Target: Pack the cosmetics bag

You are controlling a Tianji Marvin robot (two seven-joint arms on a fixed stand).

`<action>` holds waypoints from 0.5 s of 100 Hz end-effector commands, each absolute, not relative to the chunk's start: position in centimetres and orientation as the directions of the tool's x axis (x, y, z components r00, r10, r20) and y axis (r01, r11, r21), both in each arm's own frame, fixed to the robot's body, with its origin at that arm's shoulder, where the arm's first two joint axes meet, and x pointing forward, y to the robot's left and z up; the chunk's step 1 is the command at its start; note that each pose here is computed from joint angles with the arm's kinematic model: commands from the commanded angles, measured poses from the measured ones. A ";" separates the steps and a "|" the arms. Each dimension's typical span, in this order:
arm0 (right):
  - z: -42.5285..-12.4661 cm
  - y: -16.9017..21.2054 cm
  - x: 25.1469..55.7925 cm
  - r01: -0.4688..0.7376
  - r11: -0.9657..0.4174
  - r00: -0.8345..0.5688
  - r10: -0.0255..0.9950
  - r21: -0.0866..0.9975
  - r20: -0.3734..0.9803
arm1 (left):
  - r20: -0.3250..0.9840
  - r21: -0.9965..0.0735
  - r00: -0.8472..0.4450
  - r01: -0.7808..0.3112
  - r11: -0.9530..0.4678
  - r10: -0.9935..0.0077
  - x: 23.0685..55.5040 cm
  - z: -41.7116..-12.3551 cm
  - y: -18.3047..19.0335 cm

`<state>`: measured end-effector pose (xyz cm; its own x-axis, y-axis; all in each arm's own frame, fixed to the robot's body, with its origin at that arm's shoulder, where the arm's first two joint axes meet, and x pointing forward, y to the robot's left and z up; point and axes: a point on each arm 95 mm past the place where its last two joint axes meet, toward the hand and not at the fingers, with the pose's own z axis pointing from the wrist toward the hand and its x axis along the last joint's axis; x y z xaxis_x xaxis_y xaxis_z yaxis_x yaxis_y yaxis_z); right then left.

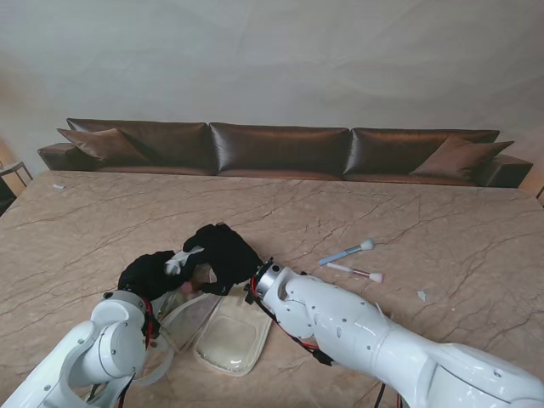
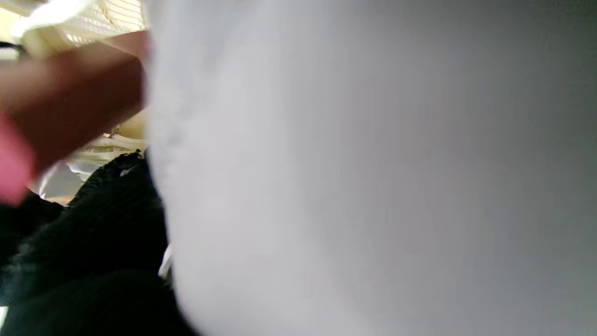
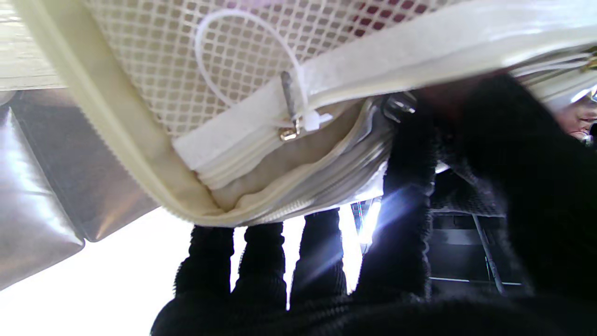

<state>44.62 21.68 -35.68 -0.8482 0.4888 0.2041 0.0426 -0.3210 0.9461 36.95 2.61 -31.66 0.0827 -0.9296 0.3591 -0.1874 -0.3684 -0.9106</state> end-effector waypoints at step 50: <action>-32.8 17.2 42.8 -0.079 -0.235 -0.793 0.604 0.969 0.082 | 0.374 -0.905 0.068 -0.192 -0.380 -0.925 36.6 -31.2 2.2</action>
<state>42.84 18.96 -32.28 -0.8065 0.5849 0.0861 -0.0736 -0.2439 0.9670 36.91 2.45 -31.55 0.0727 -0.9295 0.3616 -0.1914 -0.3688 -0.9096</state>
